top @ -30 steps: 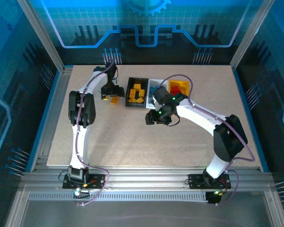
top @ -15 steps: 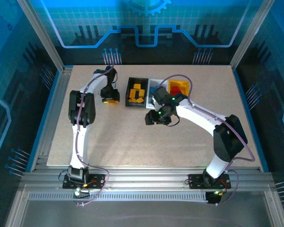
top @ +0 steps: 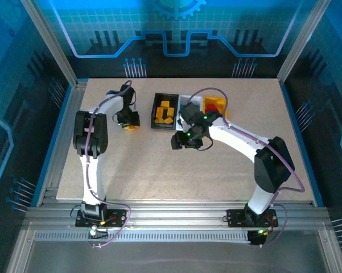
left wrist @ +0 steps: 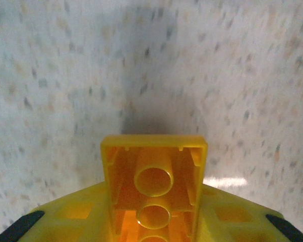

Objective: Sort the legos into containers by color

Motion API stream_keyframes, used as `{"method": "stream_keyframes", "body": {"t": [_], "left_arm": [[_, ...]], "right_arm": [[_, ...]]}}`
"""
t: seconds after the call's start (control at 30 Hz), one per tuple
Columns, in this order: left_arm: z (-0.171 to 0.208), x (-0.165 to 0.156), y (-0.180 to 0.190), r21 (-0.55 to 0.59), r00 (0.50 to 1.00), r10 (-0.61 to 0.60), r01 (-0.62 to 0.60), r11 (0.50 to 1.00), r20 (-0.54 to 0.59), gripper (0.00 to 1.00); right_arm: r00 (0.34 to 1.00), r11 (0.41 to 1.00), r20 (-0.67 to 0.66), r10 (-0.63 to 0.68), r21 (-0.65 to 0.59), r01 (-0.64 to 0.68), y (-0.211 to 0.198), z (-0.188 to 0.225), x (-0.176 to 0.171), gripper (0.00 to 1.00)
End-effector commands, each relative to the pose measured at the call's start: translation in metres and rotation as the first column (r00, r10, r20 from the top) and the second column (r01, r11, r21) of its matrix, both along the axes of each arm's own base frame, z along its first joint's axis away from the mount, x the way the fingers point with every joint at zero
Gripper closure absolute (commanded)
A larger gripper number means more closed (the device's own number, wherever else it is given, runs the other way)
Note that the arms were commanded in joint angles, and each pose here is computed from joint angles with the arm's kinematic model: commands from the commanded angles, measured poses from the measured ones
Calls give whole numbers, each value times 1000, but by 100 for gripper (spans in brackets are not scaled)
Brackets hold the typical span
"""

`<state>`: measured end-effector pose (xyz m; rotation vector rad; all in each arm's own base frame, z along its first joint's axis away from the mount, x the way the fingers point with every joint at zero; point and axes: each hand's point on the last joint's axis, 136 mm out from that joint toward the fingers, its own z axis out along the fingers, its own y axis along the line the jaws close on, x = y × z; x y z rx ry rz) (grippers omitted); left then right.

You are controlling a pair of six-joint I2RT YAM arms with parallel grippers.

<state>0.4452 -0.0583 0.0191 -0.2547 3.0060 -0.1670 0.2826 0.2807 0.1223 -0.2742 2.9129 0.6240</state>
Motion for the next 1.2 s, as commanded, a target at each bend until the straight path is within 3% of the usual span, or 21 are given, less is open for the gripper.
{"method": "stream_keyframes", "body": {"t": [0.0, 0.27, 0.4, 0.6, 0.83, 1.0, 1.17], "left_arm": [[23, -28, -11, -96, 998, 58, -60, 994, -26, 65], [70, -67, -45, -329, 990, 143, -130, 935, 16, 65], [107, -68, -69, -476, 982, 174, -123, 871, 66, 65], [159, -40, -109, -640, 970, 204, -73, 765, 133, 64], [168, 15, -148, -754, 953, 289, -126, 645, 88, 64], [153, 48, -178, -746, 962, 268, -138, 651, 56, 61], [127, 74, -184, -712, 955, 295, -197, 673, 14, 61]], "right_arm": [[1000, 1000, 9, 27, -16, -27, 5, 5, 0, 40], [999, 1000, 43, 8, -22, -7, -14, 5, 10, 40], [997, 999, 57, -49, 13, 48, -33, 7, 15, 40], [984, 983, 66, -164, 95, 157, -66, 16, 16, 40], [964, 961, 81, -253, 140, 240, -102, 23, 3, 40], [949, 944, 86, -303, 164, 287, -123, 28, -8, 40], [936, 931, 96, -338, 176, 319, -141, 35, -19, 40]]}}
